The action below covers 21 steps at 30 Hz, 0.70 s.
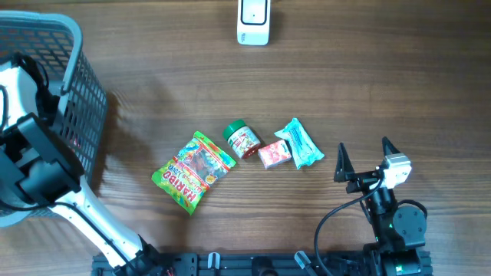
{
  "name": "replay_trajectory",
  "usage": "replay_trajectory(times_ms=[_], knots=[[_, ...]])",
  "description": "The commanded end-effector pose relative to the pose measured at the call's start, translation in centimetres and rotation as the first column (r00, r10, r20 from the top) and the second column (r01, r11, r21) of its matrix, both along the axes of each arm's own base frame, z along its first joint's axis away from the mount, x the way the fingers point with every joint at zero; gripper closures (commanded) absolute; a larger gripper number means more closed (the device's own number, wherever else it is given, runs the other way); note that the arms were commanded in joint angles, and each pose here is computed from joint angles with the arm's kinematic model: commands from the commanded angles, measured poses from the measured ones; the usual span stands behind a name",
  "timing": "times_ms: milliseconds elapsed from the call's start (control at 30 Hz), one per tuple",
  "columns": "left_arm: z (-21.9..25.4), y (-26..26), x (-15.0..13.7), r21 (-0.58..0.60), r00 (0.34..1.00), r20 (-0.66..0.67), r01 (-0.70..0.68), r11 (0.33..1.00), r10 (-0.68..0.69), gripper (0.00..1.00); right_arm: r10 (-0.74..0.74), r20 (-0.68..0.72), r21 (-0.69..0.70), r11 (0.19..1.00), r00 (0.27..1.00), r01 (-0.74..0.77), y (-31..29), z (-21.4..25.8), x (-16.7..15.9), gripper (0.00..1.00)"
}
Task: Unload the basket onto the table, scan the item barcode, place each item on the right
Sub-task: 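Close the left gripper on the Nescafe stick and lift it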
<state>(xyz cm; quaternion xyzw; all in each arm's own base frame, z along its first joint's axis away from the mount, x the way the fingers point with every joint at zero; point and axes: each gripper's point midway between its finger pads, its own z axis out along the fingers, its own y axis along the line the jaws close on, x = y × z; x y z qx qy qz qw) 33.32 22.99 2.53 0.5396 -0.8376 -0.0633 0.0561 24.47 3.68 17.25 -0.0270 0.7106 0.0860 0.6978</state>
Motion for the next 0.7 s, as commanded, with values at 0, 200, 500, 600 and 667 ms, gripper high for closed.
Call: replay_trajectory(times_ms=[0, 200, 500, 600, 667], knots=[[-4.8, -3.2, -3.6, -0.125, 0.995, -0.104, -0.008, 0.992, -0.005, 0.91, 0.012, 0.004, -0.004, 1.0, 1.0, -0.011, 0.2, 0.1, 0.0, 0.0], [-7.8, -4.9, -7.9, -0.16, 0.979, -0.203, -0.024, 0.987, -0.009, 0.96, 0.012, 0.004, -0.005, 1.0, 1.0, -0.011, 0.2, 0.1, 0.0, 0.0], [1.9, -1.8, -4.9, -0.081, 0.996, -0.089, -0.012, 0.997, 0.005, 0.96, 0.012, 0.004, -0.005, 1.0, 1.0, -0.011, 0.2, 0.1, 0.0, 0.0], [7.2, -0.5, -3.0, 0.002, 0.999, 0.037, -0.007, 1.0, 0.007, 0.96, 0.012, 0.004, -0.005, 1.0, 1.0, -0.011, 0.2, 0.1, 0.0, 0.0], [10.1, 0.0, -2.2, 0.054, 0.993, 0.117, -0.012, 0.998, 0.006, 0.96, 0.012, 0.004, -0.005, 1.0, 1.0, -0.011, 0.2, 0.1, 0.0, 0.0]])
